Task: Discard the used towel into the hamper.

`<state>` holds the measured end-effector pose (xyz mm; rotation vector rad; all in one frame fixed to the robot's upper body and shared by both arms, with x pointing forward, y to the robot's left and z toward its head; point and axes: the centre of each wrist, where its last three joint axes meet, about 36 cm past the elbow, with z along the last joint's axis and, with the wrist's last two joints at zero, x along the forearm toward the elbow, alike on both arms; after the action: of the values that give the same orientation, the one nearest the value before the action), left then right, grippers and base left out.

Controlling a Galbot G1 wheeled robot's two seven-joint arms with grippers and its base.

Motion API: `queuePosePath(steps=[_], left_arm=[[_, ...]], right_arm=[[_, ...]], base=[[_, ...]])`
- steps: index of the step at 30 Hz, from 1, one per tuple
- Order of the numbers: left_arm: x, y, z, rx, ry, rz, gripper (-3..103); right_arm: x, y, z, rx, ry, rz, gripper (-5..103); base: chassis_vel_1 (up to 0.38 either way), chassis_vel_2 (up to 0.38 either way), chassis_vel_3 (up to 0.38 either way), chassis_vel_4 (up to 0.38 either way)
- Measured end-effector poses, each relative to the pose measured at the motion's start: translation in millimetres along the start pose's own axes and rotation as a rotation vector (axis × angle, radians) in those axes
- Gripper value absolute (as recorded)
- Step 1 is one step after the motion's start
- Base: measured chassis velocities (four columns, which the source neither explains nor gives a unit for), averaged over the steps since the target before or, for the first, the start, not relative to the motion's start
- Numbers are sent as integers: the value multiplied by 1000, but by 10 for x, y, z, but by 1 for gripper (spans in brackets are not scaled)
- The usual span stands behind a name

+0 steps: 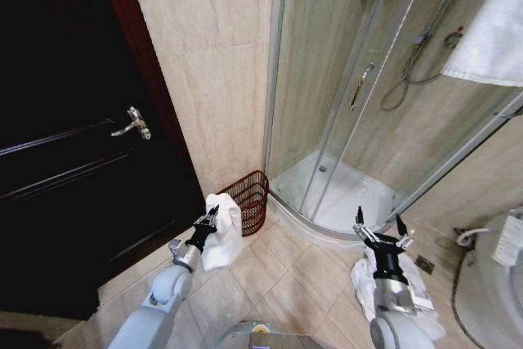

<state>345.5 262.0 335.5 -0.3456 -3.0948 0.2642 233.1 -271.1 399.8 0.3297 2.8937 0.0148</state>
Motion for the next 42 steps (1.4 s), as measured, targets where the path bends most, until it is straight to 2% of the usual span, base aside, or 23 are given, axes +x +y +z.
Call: queuePosePath(steps=[1, 3, 7, 18, 29, 37, 42], left_arm=[[0, 0, 0, 0, 0, 0, 1], [-83, -52, 10, -23, -71, -24, 1], [-115, -110, -5, -29, -86, -31, 1], [-123, -209, -17, 7, -86, -44, 1], [-181, -203, -11, 20, -82, -46, 1], [-337, -259, 30, 43, -79, -36, 1], [-465, -232, 69, 47, -48, -22, 1]], right_arm=[[0, 0, 0, 0, 0, 0, 100], [39, 4, 4, -5, -5, 14, 100], [102, 0, 35, -9, -14, 30, 100], [159, -23, 46, -6, 0, 48, 100], [153, -36, 110, 3, 3, 47, 100], [168, -39, 157, 17, -13, 44, 100], [178, -34, 203, 29, -22, 41, 100]], base=[[0, 0, 0, 0], [0, 0, 0, 0], [0, 0, 0, 0], [-3, -3, 5, 4], [-117, -114, 109, 118], [-41, -37, 29, 28], [44, 51, -21, -37]])
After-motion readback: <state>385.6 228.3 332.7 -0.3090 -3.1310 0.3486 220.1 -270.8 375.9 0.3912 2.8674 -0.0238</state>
